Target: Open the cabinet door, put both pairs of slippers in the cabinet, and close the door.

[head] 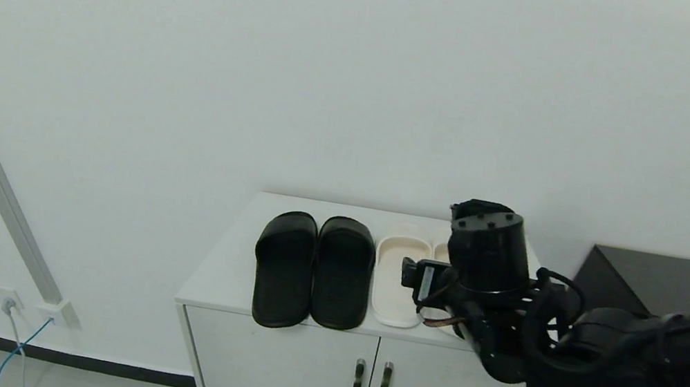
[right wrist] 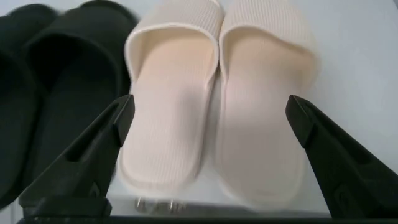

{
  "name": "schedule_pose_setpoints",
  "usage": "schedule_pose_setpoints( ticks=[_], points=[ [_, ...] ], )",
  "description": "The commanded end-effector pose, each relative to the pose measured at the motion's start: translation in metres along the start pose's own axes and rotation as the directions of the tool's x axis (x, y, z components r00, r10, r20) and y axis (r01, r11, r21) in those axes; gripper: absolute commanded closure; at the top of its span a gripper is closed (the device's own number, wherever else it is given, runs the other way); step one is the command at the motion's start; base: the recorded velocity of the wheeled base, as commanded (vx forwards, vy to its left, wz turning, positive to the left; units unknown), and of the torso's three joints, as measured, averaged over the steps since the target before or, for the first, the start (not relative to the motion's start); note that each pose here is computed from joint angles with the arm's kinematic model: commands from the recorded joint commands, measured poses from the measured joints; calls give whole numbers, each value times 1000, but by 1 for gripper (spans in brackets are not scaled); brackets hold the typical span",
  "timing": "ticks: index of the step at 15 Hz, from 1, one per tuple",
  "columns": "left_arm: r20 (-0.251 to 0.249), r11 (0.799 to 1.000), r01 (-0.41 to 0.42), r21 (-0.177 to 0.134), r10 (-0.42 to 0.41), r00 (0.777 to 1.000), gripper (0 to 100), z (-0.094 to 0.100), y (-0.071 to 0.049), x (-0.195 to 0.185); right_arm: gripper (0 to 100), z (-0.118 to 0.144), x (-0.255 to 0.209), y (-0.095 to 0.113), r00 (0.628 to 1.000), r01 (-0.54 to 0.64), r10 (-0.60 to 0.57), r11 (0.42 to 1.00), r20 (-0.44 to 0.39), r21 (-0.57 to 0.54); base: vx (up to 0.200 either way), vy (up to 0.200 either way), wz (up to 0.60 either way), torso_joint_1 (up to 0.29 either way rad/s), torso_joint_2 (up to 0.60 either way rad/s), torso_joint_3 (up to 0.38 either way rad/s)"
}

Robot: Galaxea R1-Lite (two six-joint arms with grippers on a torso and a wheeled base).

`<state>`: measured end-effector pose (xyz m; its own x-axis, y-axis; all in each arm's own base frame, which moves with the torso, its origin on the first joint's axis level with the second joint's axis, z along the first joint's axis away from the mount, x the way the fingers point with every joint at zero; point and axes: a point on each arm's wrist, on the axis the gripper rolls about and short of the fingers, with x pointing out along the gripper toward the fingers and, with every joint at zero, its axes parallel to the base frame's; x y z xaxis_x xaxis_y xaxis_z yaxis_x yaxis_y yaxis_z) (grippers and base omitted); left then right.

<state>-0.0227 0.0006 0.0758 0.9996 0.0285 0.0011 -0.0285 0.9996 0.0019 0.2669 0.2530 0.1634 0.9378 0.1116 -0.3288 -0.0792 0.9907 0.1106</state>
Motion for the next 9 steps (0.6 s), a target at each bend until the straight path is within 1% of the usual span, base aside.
schedule_pose_setpoints(
  ticks=[1, 3, 5, 9],
  points=[
    [0, 1000, -1, 0, 1, 1000, 100, 0, 0, 0, 0, -17, 40, 5, 997, 79, -79, 997, -18, -11, 0, 0, 0, 0, 0, 0],
    [0, 1000, -1, 0, 1, 1000, 100, 0, 0, 0, 0, -19, 56, 7, 995, 97, -97, 995, -13, -9, 0, 0, 0, 0, 0, 0],
    [0, 1000, -1, -2, 1, 1000, 100, 0, 0, 0, 0, -22, 74, 9, 994, 107, -107, 994, 19, 2, 0, 0, 0, 0, 0, 0],
    [0, 1000, -1, -2, 1, 1000, 100, 0, 0, 0, 0, -30, 104, 6, 990, 129, -127, 991, 59, -28, 0, 0, 0, 0, 0, 0]
  ],
)
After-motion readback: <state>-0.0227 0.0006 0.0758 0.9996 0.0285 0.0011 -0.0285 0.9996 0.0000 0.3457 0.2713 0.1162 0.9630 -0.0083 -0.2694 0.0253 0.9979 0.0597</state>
